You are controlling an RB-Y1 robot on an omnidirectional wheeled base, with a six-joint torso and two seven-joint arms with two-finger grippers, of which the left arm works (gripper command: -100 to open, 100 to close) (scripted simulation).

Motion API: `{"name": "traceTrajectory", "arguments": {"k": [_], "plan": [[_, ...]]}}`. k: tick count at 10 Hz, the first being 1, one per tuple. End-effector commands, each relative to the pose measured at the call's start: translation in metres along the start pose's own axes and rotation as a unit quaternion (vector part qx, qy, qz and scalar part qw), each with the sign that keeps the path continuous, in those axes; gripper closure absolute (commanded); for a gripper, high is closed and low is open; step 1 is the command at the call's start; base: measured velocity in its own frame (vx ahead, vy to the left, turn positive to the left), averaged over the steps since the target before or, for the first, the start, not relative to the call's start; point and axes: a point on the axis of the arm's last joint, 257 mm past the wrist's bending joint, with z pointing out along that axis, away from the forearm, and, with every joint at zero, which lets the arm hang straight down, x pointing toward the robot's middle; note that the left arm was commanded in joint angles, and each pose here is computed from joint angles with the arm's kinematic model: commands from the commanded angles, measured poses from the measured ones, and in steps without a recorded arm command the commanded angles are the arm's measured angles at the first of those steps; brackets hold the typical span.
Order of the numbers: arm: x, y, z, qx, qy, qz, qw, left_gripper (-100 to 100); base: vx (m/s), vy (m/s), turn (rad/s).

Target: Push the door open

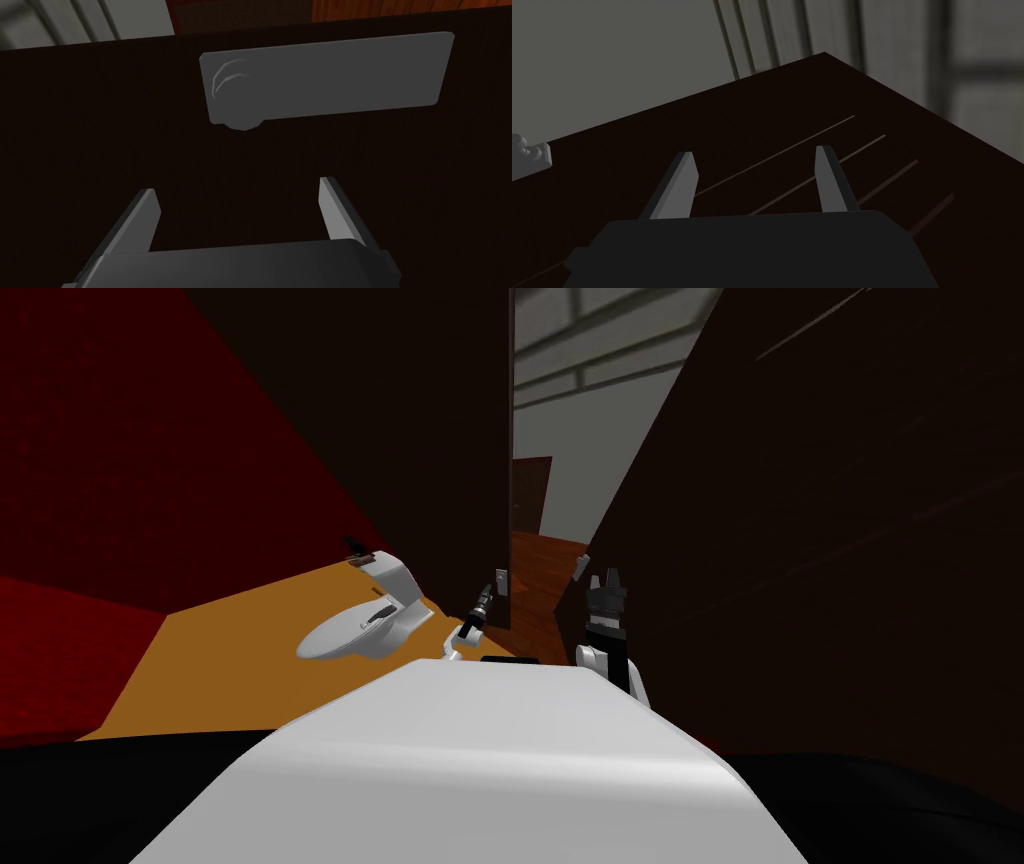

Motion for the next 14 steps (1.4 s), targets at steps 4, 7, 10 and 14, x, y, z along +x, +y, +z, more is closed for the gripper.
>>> {"name": "traceTrajectory", "arguments": {"k": [4,7,10,14], "plan": [[0.003,-0.001,0.0,0.001,0.001,-0.005,1.0,-100,-0.101,-0.002,0.001],[-0.001,-0.001,0.0016,0.002,-0.001,-0.002,1.0,-100,0.184,-0.036,-0.016],[-0.003,-0.002,0.0044,0.004,-0.005,-0.004,1.0,-100,0.197,-0.036,-0.022],[-0.002,-0.002,0.0059,0.005,-0.006,-0.006,1.0,100,0.104,-0.037,-0.008]]}}
